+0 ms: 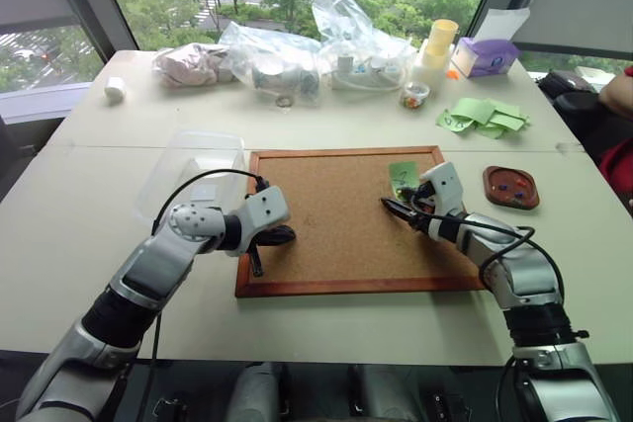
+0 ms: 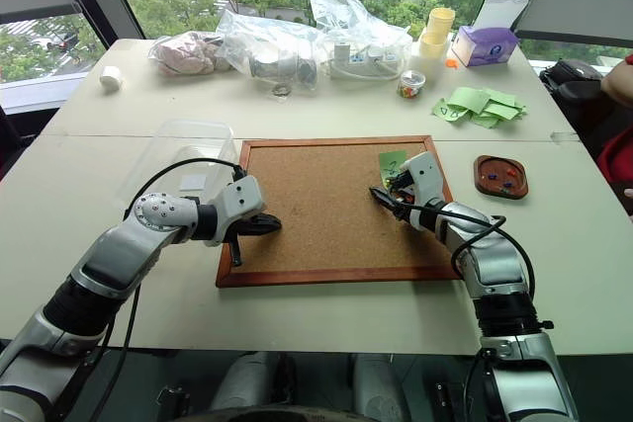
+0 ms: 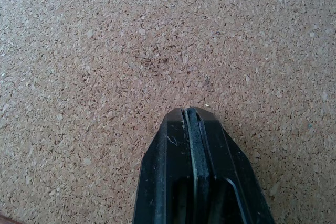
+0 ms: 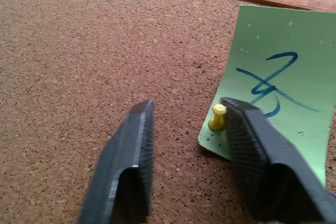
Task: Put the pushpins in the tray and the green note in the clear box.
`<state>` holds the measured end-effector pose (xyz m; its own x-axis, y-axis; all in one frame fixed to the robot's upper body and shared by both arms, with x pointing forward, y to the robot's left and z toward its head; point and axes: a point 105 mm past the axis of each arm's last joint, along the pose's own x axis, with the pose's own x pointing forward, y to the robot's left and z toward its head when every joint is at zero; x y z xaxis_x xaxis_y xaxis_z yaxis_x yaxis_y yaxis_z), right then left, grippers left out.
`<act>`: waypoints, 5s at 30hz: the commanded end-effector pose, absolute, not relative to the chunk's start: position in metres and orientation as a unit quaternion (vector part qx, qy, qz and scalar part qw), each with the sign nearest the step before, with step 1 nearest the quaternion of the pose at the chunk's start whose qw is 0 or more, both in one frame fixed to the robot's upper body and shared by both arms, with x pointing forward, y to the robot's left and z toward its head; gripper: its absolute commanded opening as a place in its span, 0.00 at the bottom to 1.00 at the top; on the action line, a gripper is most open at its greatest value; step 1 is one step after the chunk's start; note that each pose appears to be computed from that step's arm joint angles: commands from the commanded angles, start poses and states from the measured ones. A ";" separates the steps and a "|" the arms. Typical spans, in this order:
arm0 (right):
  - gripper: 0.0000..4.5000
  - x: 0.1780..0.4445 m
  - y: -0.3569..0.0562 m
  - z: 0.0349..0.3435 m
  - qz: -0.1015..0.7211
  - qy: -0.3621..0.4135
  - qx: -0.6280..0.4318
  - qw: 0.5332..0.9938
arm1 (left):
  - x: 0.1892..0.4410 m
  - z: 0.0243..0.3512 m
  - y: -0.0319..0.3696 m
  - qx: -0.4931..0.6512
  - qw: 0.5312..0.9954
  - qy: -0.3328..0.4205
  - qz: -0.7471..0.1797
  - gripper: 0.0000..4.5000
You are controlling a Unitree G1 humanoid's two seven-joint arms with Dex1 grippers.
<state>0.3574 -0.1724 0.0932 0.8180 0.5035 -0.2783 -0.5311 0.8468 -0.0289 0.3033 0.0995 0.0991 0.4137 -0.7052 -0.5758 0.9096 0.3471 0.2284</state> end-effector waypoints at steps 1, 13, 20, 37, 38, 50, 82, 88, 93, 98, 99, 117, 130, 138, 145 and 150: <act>0.02 0.355 -0.165 0.086 0.286 0.142 -0.047 0.946 | 0.299 0.083 0.101 0.264 0.791 0.220 -0.507 0.00; 0.01 0.356 -0.165 0.135 0.276 0.033 -0.079 0.957 | 0.301 0.084 0.107 0.262 0.794 0.220 -0.502 0.00; 0.01 0.343 -0.159 0.180 0.272 -0.035 -0.088 0.958 | 0.301 0.082 0.109 0.262 0.792 0.224 -0.505 0.00; 0.00 0.326 -0.152 0.199 0.324 -0.039 -0.202 0.923 | 0.343 0.226 0.068 -0.121 0.826 0.070 -0.546 0.99; 0.00 0.326 -0.152 0.200 0.326 -0.040 -0.206 0.922 | 0.346 0.227 0.062 -0.136 0.822 0.075 -0.548 0.99; 0.00 0.320 -0.142 0.208 0.347 -0.055 -0.252 0.902 | 0.375 0.217 -0.018 -0.249 0.764 0.114 -0.584 0.99; 0.00 0.311 -0.127 0.224 0.342 -0.100 -0.255 0.899 | 0.387 0.193 -0.038 -0.258 0.765 0.135 -0.574 0.02; 0.00 0.310 -0.124 0.236 0.337 -0.117 -0.205 0.911 | 0.392 0.187 -0.033 -0.202 0.797 0.124 -0.556 0.02; 0.00 0.320 -0.153 0.255 0.268 -0.135 -0.105 0.948 | 0.391 0.186 -0.024 -0.062 0.819 0.074 -0.566 0.02; 0.00 0.338 -0.215 0.256 0.123 -0.127 -0.008 0.984 | 0.371 0.203 -0.019 0.079 0.794 -0.003 -0.603 0.02; 0.00 0.340 -0.223 0.254 0.101 -0.121 -0.003 0.988 | 0.368 0.204 -0.019 0.101 0.787 -0.010 -0.608 0.02; 0.00 0.367 -0.337 0.147 -0.128 0.131 0.013 0.983 | 0.343 0.197 -0.017 0.276 0.743 -0.005 -0.610 0.02; 0.80 0.371 -0.343 0.140 -0.144 0.146 0.018 0.979 | 0.343 0.194 -0.014 0.268 0.755 0.002 -0.599 0.00; 0.99 0.371 -0.342 0.155 -0.138 0.110 0.021 0.984 | 0.345 0.194 -0.012 0.263 0.761 0.005 -0.593 0.00; 0.99 0.363 -0.342 0.192 -0.117 0.016 0.150 0.982 | 0.353 0.212 0.000 0.180 0.803 0.009 -0.568 0.00; 0.99 0.354 -0.319 0.212 -0.028 -0.019 0.210 0.977 | 0.360 0.221 0.020 0.147 0.833 0.016 -0.532 0.00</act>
